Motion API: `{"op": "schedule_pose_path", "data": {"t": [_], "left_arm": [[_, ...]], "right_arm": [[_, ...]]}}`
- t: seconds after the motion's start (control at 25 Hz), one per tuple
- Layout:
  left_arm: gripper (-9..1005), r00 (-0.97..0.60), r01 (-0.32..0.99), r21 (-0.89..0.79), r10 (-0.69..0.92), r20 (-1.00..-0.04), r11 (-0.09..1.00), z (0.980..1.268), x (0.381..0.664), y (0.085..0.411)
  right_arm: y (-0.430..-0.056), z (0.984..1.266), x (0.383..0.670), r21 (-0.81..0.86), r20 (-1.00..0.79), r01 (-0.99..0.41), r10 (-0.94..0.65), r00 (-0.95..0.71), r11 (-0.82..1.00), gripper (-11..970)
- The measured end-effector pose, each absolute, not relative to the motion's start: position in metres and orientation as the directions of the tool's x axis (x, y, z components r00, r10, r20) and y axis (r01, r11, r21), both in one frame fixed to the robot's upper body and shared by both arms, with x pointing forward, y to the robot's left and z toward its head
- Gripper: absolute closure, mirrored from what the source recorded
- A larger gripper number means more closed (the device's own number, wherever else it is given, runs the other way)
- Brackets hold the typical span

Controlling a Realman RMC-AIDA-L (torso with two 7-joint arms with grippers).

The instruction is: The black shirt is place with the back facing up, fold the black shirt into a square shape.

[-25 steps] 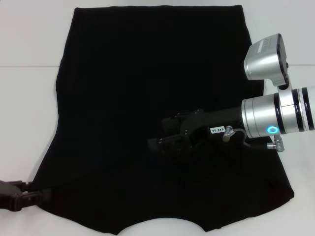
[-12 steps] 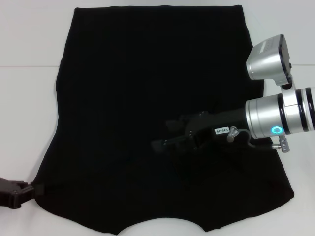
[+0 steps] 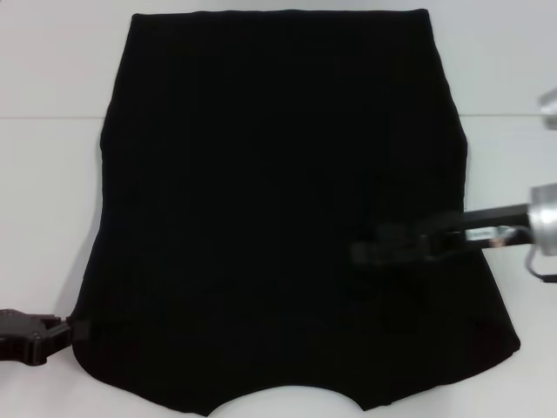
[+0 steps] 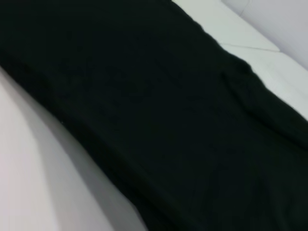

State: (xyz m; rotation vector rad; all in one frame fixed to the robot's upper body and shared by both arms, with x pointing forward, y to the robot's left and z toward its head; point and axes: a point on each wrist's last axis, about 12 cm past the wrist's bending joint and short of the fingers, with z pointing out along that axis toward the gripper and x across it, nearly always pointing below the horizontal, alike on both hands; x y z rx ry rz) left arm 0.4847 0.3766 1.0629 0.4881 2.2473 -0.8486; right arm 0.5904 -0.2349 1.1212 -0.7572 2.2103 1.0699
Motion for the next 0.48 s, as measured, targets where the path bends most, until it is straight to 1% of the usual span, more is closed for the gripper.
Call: {"op": "schedule_pose_path", "data": {"t": [0.2, 0.48], "left_arm": [[965, -0.696, 0.550, -0.443, 0.094, -0.712, 0.708, 1.064, 0.485, 0.375], [964, -0.692, 0.560, -0.450, 0.094, -0.716, 0.696, 1.064, 0.488, 0.370]], "right_arm": [[-0.285, 1.114, 0.578, 0.549, -0.613, -0.559, -0.156, -0.775, 0.621, 92], [-0.331, 1.105, 0.559, 0.560, -0.525, -0.441, -0.112, -0.844, 0.701, 97]]}}
